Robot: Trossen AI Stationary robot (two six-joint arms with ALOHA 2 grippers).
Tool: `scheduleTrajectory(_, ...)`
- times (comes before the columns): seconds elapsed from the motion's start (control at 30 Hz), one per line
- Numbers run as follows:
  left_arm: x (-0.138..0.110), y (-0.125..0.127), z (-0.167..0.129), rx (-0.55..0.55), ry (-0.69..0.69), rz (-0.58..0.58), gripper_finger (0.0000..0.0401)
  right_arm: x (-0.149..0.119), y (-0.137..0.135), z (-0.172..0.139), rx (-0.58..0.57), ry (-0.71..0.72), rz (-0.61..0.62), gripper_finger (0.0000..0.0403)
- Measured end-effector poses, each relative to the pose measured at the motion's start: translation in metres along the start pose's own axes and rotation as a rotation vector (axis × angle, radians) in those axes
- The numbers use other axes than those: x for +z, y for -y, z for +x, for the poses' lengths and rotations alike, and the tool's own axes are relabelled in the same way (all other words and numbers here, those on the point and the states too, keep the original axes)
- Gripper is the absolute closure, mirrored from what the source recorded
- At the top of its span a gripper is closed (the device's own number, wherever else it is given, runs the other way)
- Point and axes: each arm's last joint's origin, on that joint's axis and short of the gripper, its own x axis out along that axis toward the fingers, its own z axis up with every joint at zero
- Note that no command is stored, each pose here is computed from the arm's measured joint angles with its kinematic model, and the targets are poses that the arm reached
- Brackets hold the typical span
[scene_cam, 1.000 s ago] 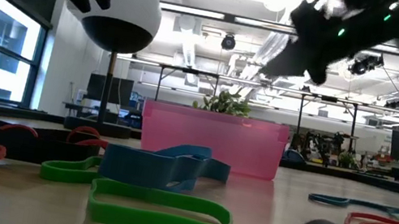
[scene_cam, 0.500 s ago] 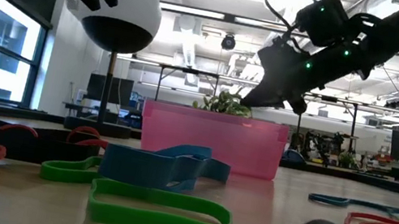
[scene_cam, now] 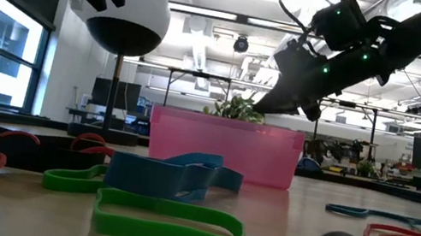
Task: Pick and place rubber bands into bin
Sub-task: Put the green rubber band into the red bin, then put the blue rubber band into the red bin
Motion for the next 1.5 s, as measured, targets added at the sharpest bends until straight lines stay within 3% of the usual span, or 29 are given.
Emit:
scheduleTrajectory(0.27,0.0,0.0,0.0,0.0,-0.001,0.004,0.0251,0.0,0.0,0.0,0.004,-0.002,0.009,0.0292)
scheduleTrajectory(0.5,0.0,0.0,0.0,0.0,-0.002,0.004,0.0251,-0.001,-0.002,-0.001,0.071,-0.034,0.033,0.0266)
scheduleTrajectory(0.6,0.001,0.001,0.0,-0.024,0.001,0.002,0.0251,0.002,-0.005,-0.006,0.18,-0.049,0.023,0.0263)
scheduleTrajectory(0.8,0.011,0.007,-0.001,-0.189,0.088,0.089,0.0251,0.007,-0.021,-0.031,0.451,-0.122,-0.01,0.0263)
scheduleTrajectory(0.93,0.018,0.009,-0.002,-0.243,0.153,0.1,0.0251,0.002,-0.034,-0.055,0.535,-0.239,-0.034,0.0263)
scheduleTrajectory(1.1,0.019,0.01,-0.003,-0.289,0.162,0.118,0.0251,-0.011,-0.051,-0.086,0.559,-0.374,-0.086,0.0263)
scheduleTrajectory(1.27,0.019,0.015,0.0,-0.357,0.142,0.163,0.0251,-0.024,-0.064,-0.111,0.502,-0.459,-0.13,0.0263)
scheduleTrajectory(1.5,0.023,0.025,0.023,-0.442,0.054,0.121,0.0251,-0.049,-0.084,-0.131,0.439,-0.478,-0.162,0.0263)
